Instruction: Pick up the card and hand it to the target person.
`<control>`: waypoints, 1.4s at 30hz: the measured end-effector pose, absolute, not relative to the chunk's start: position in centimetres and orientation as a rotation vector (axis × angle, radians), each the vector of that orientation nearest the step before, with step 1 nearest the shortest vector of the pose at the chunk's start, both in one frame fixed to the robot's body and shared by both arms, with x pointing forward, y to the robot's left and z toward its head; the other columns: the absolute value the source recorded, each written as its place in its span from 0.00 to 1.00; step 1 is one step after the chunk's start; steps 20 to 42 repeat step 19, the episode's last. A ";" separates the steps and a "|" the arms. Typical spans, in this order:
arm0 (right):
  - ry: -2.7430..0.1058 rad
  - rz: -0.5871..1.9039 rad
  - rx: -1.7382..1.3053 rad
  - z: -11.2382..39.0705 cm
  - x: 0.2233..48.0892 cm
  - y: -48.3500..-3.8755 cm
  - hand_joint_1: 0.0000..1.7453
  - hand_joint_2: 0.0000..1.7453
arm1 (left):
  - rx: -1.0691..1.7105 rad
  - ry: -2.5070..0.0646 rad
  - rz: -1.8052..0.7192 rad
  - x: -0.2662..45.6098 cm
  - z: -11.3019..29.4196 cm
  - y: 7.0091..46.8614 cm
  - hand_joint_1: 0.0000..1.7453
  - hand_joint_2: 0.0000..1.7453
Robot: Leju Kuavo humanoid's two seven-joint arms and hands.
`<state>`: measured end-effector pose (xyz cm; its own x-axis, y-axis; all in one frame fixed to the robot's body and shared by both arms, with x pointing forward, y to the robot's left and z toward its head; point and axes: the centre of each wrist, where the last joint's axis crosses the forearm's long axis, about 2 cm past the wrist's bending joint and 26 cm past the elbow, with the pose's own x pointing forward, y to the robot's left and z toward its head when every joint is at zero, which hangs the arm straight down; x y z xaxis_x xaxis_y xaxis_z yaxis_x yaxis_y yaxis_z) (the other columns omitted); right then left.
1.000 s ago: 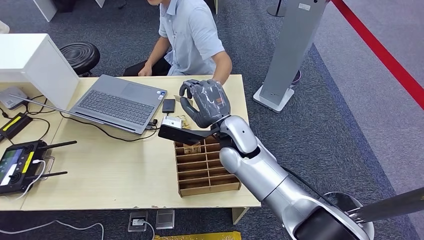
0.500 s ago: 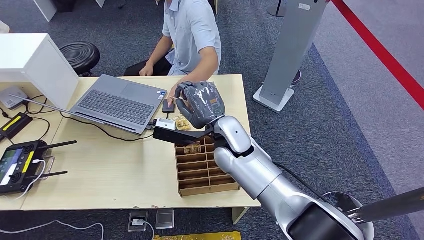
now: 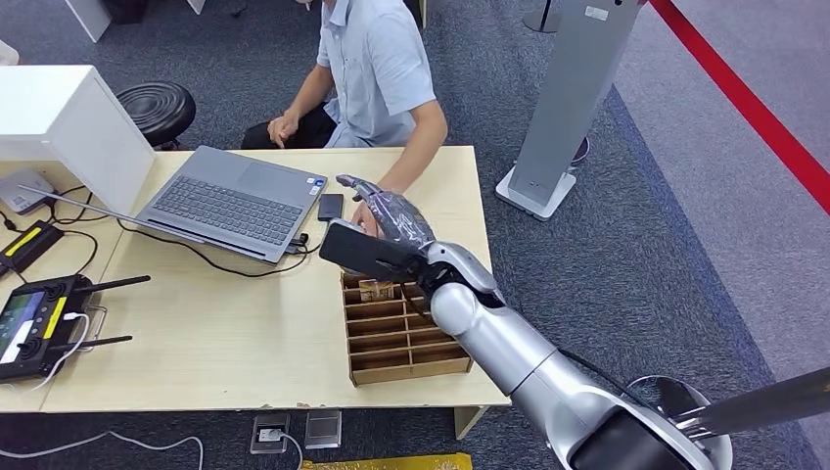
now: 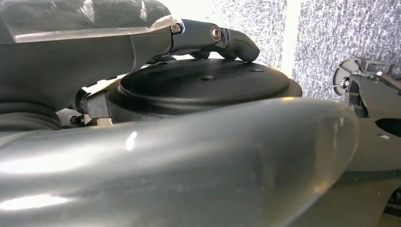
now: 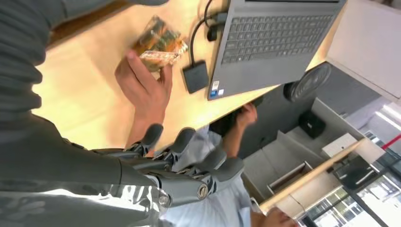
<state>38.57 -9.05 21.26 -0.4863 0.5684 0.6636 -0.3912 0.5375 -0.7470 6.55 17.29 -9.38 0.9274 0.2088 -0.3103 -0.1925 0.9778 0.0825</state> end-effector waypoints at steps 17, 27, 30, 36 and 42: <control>-1.885 1.031 -0.012 21.2 33.4 -17.1 0.00 1.00 | 0.024 0.325 0.271 6.3 -9.6 18.1 0.00 0.00; -1.878 1.036 -0.013 21.1 32.7 -17.5 0.00 1.00 | 0.031 0.326 0.275 6.3 -9.6 18.0 0.00 0.00; -1.878 1.036 -0.013 21.1 32.7 -17.5 0.00 1.00 | 0.031 0.326 0.275 6.3 -9.6 18.0 0.00 0.00; -1.878 1.036 -0.013 21.1 32.7 -17.5 0.00 1.00 | 0.031 0.326 0.275 6.3 -9.6 18.0 0.00 0.00; -1.878 1.036 -0.013 21.1 32.7 -17.5 0.00 1.00 | 0.031 0.326 0.275 6.3 -9.6 18.0 0.00 0.00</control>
